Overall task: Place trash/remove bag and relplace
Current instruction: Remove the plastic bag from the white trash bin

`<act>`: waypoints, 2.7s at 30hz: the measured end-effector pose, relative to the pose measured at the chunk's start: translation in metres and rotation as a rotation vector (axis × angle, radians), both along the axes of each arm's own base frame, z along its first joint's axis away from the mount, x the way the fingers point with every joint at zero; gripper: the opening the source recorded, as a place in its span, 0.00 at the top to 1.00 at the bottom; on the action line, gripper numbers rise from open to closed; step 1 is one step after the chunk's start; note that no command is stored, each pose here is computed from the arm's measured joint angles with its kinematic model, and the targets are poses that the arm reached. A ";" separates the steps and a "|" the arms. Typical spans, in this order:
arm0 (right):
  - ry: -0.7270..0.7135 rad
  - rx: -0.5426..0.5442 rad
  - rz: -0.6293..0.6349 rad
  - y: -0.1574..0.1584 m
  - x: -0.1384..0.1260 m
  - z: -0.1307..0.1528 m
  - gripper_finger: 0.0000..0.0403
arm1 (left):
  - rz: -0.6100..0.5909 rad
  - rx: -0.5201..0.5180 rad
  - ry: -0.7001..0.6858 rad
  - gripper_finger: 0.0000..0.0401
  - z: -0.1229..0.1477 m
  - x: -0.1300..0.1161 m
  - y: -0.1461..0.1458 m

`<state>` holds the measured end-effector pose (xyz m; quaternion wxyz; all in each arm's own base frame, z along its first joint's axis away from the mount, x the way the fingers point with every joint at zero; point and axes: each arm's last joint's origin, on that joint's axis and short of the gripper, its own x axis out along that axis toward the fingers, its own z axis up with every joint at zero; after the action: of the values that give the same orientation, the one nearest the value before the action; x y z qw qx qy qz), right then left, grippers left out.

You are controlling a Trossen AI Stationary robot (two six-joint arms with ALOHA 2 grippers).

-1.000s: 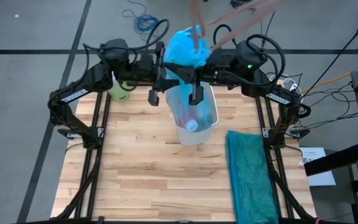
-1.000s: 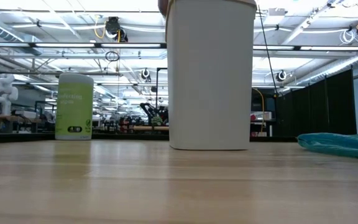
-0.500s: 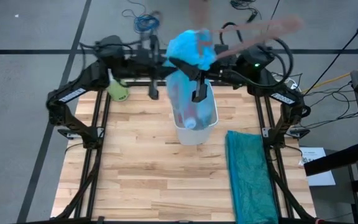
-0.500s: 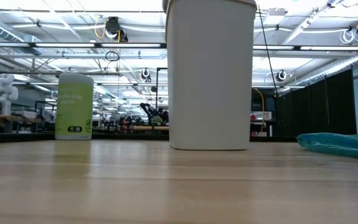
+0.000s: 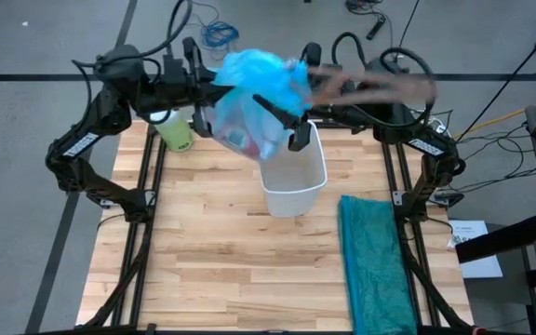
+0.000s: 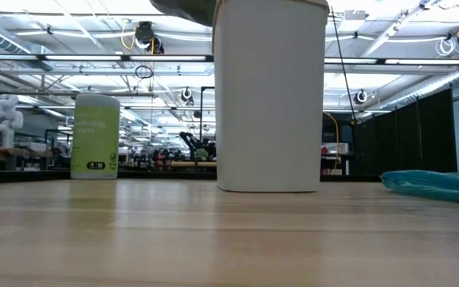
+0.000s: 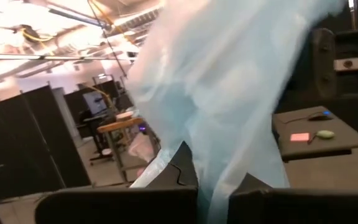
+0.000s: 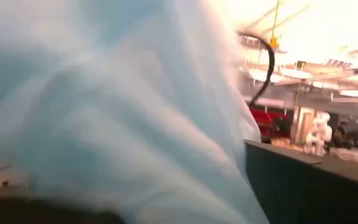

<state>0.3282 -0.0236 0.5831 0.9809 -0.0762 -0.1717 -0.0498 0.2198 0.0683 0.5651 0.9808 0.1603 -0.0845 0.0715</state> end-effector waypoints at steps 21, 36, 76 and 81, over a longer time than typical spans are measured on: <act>0.265 -0.069 -0.341 -0.008 -0.045 -0.002 0.29 | 0.122 -0.019 -0.013 1.00 0.014 -0.069 -0.020; 0.290 -0.063 -0.378 -0.008 -0.051 -0.002 0.29 | 0.260 -0.242 0.361 1.00 -0.029 -0.094 -0.025; 0.509 -0.006 -0.418 -0.027 -0.052 -0.025 0.29 | 0.935 -0.573 0.038 1.00 -0.334 -0.086 -0.010; 0.532 -0.008 -0.415 -0.027 -0.049 -0.028 0.29 | 0.995 -0.594 0.001 1.00 -0.346 -0.094 -0.011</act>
<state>0.2788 -0.0501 0.5550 0.9600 -0.1237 0.1094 -0.2260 0.1257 0.0570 0.2188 0.8321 -0.1012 0.0251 0.5447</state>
